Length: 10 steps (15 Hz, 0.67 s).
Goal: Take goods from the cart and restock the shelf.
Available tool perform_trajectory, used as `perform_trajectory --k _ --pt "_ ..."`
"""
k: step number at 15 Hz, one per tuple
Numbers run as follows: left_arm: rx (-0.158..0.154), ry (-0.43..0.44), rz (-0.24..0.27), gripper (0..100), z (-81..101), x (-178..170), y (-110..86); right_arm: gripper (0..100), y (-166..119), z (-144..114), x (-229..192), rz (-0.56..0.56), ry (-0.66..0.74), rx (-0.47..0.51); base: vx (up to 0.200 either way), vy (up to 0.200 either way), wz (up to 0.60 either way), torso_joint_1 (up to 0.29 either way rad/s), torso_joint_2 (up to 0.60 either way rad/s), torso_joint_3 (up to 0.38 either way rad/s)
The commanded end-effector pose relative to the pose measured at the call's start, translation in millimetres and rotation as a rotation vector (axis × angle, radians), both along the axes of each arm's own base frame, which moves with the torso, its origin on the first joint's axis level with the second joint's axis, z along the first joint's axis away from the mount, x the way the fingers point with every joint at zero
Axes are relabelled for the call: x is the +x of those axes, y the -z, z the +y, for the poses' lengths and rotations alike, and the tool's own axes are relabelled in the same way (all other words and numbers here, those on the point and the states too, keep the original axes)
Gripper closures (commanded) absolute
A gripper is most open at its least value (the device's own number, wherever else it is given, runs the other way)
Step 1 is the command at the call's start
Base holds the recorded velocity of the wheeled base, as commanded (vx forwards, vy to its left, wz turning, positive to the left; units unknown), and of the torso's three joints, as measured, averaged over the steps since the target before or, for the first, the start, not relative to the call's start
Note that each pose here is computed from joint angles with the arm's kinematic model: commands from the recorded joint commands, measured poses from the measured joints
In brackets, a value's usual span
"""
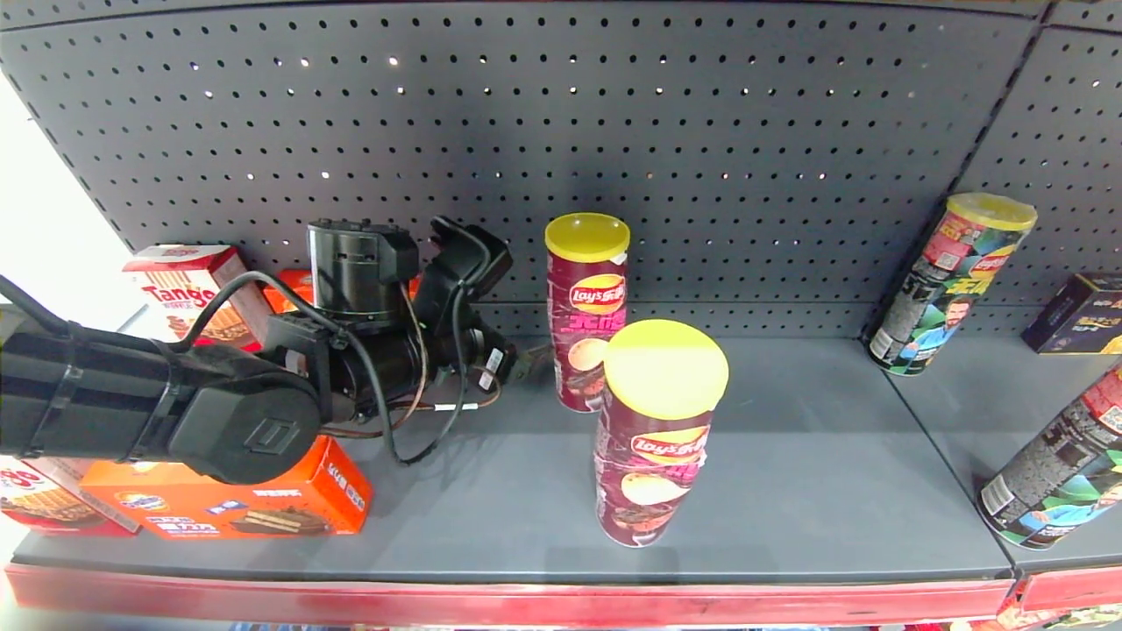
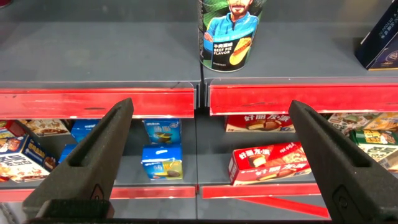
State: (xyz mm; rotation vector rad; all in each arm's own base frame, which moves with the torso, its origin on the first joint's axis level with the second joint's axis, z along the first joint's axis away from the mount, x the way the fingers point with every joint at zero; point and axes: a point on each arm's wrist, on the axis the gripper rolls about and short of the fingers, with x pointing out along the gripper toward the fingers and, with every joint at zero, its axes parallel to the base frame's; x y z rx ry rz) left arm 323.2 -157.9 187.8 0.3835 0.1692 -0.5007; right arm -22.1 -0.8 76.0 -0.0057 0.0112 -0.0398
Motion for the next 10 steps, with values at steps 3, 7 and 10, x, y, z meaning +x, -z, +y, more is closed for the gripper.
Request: perform_trajectory --k 3,7,10 --pt "0.006 -0.005 0.01 0 0.3 2.9 4.1 0 0.0 0.0 0.0 0.0 0.0 -0.001 0.0 0.0 0.0 0.0 0.0 0.0" --pt "0.015 0.004 0.03 0 -5.5 8.3 14.2 0 0.0 0.0 0.0 0.0 0.0 -0.001 0.0 0.0 0.0 0.0 0.0 0.0" --pt "0.014 0.018 0.03 0 -11.1 8.1 14.5 0 0.0 0.0 0.1 0.001 0.0 -0.001 0.0 0.0 0.0 0.0 0.0 0.0"
